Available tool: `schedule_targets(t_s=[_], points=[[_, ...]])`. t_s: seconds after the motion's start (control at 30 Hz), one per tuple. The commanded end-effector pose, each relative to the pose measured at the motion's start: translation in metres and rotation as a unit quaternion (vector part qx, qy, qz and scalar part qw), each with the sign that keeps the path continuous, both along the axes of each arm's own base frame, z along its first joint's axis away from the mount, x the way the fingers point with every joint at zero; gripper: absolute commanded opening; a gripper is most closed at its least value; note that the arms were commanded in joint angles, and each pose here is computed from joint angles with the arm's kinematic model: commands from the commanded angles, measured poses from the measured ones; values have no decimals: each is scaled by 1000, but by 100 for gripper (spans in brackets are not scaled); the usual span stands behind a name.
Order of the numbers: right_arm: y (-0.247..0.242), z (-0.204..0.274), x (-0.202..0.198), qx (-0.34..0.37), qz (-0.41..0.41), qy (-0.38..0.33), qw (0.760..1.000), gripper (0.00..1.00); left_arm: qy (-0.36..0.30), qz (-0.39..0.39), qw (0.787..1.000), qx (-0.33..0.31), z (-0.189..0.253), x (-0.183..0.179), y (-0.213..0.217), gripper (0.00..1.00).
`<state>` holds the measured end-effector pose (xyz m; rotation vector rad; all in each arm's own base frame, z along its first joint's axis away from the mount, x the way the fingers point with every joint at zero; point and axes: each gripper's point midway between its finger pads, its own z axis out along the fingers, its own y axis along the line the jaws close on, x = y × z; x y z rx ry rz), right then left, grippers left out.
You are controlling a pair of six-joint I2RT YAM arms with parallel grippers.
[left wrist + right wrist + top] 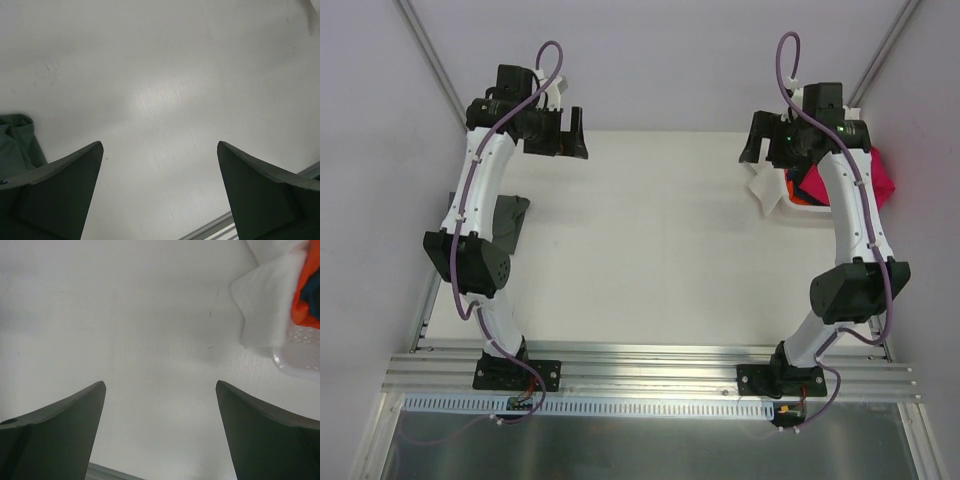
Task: Fold and stack the t-shirts
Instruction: Put the neatly folded tshirt into the corner of the board with the left arm
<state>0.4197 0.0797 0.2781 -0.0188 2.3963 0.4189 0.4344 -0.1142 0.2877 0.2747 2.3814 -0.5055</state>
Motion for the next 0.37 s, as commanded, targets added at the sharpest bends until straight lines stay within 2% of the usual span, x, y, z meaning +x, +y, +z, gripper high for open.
schedule_targets(t_s=[0.0, 0.07, 0.17, 0.3, 0.33], points=[[-30, 11, -32, -74, -36, 15, 996, 97, -25, -23, 999, -33, 25, -4, -27, 99], [-31, 24, -41, -70, -44, -2, 997, 97, -37, -30, 999, -11, 25, -5, -30, 99], [-27, 37, -55, -52, -46, -16, 997, 97, -34, -38, 998, -26, 26, -13, -42, 99], [-20, 19, -74, -55, -30, 10, 998, 97, -29, -52, 998, -23, 20, -23, -48, 99], [-21, 20, -72, -55, -33, -6, 998, 97, -30, -54, 998, -18, 18, -22, -49, 99]])
